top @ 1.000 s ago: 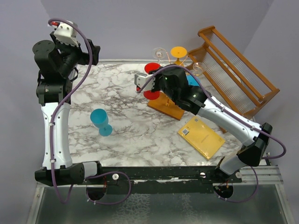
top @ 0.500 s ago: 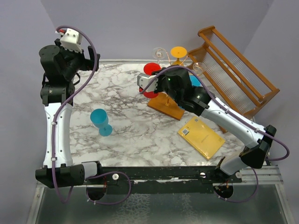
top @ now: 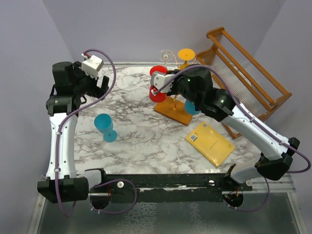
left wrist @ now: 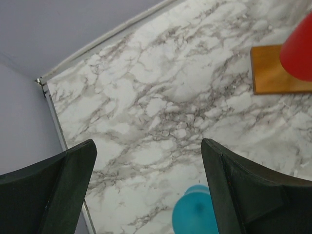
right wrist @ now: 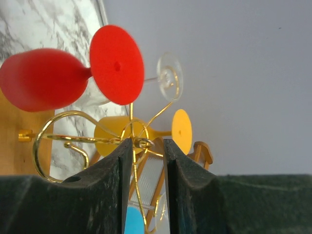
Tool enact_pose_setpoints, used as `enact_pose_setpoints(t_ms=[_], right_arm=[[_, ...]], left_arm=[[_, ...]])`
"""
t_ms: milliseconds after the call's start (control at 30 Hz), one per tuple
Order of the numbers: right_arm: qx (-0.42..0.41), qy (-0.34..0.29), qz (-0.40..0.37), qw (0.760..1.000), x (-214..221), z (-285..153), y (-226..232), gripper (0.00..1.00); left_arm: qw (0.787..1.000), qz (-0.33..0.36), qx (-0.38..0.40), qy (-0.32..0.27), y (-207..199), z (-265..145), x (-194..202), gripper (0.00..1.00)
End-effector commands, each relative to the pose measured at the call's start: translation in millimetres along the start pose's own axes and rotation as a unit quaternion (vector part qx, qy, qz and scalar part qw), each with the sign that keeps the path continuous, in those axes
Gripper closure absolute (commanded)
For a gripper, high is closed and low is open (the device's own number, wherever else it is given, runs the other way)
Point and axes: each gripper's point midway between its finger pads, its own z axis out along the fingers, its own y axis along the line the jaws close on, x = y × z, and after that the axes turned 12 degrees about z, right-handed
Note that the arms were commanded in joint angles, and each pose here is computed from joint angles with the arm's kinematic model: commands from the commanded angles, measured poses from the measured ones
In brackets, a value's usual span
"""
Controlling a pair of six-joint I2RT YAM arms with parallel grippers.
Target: Place the wine glass upside down on the wine glass rack
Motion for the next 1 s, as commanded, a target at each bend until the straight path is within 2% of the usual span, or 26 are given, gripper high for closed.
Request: enact_pose_setpoints(t_ms=[0, 133, 300, 467, 567, 600, 800, 967], right_arm=[[-0.002, -0.075, 0.091, 0.993, -29.0, -38.9, -31.5, 0.68], [0.001, -0.102, 0.157, 0.982, -29.2, -52.5, -51.6, 0.66], [0.056, -0.112, 0.259, 0.958, -1.7, -69.3, -104.4, 0.62], [0.1, -0.098, 0.326, 0.935, 38.9, -85.1, -138.5, 0.4], [0.121, -0.074, 0.345, 0.928, 68.8, -92.5, -146.2, 0.17], [0.13, -0.065, 0.347, 0.927, 77.2, -95.2, -147.2, 0.12], [0.159, -0.029, 0.348, 0.923, 111.5, -110.1, -148.9, 0.11], [0.149, -0.025, 0.356, 0.922, 122.8, -120.4, -143.8, 0.15]], left_arm=[[0.996, 0.054, 0.066, 0.033, -34.6, -29.9, 29.3, 0.09], [0.994, 0.067, 0.064, 0.064, -36.6, -44.3, 52.4, 0.08], [0.99, 0.048, 0.078, 0.108, -44.4, -48.0, 82.2, 0.08], [0.981, 0.012, 0.119, 0.154, -54.9, -41.1, 104.1, 0.11], [0.973, -0.001, 0.132, 0.187, -57.8, -37.7, 120.6, 0.13], [0.971, 0.003, 0.135, 0.199, -58.4, -37.8, 126.7, 0.13], [0.958, 0.032, 0.158, 0.238, -63.5, -41.9, 151.8, 0.18], [0.951, 0.032, 0.176, 0.253, -68.7, -33.9, 168.0, 0.35]])
